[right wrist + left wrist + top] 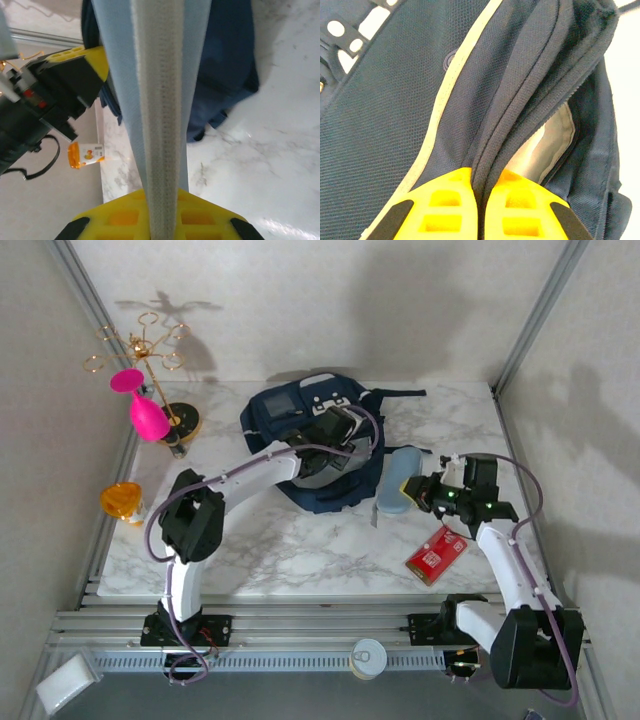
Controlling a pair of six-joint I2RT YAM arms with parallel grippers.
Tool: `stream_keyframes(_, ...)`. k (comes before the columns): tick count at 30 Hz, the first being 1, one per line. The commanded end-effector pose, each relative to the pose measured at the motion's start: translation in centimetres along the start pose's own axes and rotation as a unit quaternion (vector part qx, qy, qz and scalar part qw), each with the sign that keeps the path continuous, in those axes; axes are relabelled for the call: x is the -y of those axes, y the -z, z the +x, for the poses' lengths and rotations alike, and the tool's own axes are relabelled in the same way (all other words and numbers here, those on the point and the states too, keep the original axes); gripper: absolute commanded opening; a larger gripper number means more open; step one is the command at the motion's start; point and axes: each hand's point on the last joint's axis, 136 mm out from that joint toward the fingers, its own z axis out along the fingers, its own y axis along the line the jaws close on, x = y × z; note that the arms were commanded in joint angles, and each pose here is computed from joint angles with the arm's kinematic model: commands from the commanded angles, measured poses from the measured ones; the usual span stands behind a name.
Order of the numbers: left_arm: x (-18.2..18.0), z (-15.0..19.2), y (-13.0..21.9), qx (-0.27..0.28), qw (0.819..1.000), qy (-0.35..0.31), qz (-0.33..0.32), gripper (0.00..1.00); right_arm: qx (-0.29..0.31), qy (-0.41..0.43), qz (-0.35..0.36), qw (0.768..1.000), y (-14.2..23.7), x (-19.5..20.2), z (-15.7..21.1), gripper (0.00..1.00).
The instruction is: Pack books, pencil case, and school supplies into a backpack
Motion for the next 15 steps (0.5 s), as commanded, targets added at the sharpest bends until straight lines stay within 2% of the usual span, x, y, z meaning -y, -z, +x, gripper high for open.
stream_keyframes(1, 2.3, -5.8, 5.8, 0.074, 0.991, 0.099, 0.051, 0.0, 0.015, 0.008, -0.037, 0.999, -1.0, -2.7, -2.4, 0.12)
stream_keyframes(3, 3.3, -6.8, 6.7, 0.077, 0.985, 0.137, 0.066, 0.0, 0.023, -0.006, -0.044, 0.999, -2.3, -2.7, -3.5, 0.12)
stream_keyframes(9, 5.0, -9.4, 9.7, 0.105, 0.973, 0.196, 0.055, 0.0, 0.038, -0.001, -0.064, 0.997, -7.2, -3.7, -6.5, 0.12)
stream_keyframes(15, 4.3, -10.8, 11.6, 0.125, 0.956, 0.259, 0.059, 0.0, 0.039, 0.02, -0.078, 0.996, -14.0, -3.9, -8.5, 0.14)
